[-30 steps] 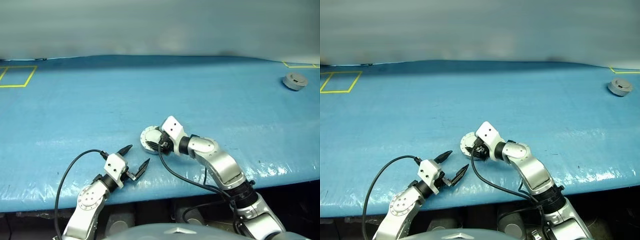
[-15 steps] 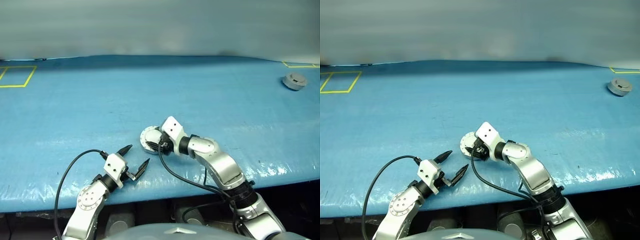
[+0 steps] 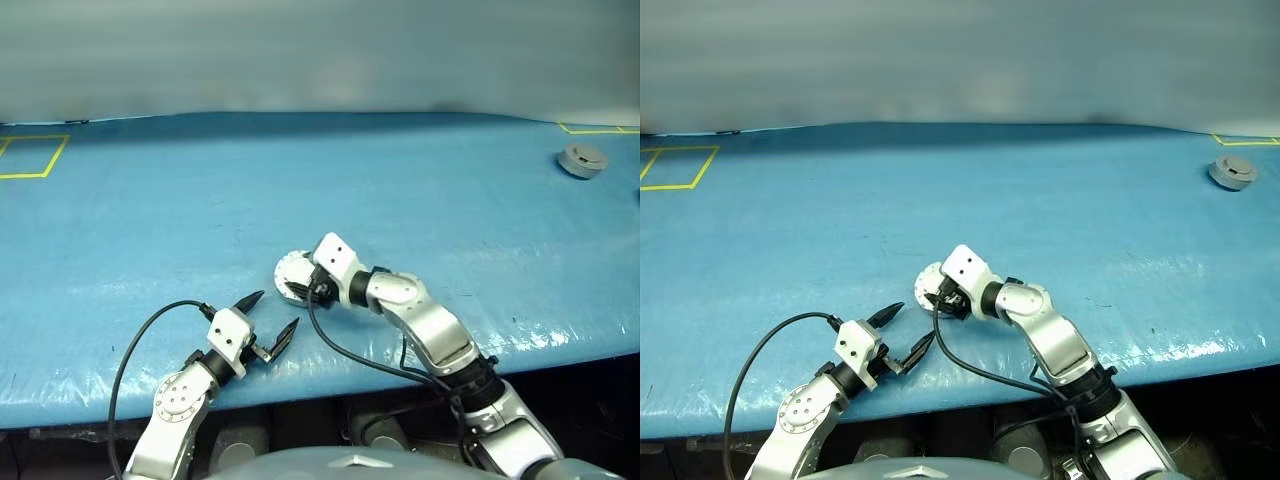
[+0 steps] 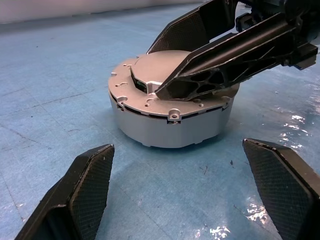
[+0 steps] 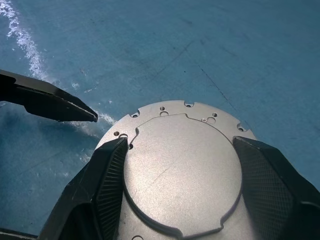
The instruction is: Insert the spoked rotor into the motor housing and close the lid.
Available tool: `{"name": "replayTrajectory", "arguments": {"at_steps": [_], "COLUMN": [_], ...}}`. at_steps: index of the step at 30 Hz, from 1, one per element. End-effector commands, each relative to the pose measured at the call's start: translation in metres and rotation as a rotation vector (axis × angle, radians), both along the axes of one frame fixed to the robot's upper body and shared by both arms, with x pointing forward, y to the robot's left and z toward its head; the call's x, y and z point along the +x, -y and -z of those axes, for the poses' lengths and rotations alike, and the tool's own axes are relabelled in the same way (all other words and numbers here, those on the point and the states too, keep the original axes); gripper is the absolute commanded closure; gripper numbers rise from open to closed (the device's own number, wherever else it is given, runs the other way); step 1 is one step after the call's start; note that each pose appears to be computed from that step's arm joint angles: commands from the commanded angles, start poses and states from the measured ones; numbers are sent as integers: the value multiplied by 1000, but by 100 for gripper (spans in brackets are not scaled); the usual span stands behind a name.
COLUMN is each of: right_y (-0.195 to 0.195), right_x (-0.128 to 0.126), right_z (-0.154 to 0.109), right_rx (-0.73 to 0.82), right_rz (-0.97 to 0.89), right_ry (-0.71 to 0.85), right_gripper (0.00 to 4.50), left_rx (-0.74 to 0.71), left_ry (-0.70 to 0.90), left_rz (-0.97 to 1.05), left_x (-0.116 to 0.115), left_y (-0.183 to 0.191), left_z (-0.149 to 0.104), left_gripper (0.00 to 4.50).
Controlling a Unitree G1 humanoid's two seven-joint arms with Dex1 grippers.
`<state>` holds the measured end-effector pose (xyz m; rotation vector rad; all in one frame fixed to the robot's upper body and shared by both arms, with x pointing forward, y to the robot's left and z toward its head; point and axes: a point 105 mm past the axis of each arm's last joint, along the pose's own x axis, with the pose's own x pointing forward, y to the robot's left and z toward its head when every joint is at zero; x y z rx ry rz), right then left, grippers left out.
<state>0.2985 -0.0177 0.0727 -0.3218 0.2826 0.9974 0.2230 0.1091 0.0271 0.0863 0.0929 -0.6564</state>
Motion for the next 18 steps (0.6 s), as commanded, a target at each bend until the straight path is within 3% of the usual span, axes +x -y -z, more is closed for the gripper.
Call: {"name": "replayTrajectory", "arguments": {"at_steps": [1, 11, 18], "right_y": [5, 11, 5], "right_x": [4, 9, -5], "right_z": [15, 22, 29], "right_rx": [-36, -112, -168], "right_rz": [29, 86, 25], "right_ry": [-82, -119, -79], "right_gripper": [147, 147, 147], "left_rx": [-13, -14, -13], "left_ry": [28, 24, 23], "left_rz": [3, 0, 3], "left_x": [1, 0, 0], "left_y": [2, 1, 2], "left_z": [-7, -6, -6], "left_gripper": [0, 0, 0]}}
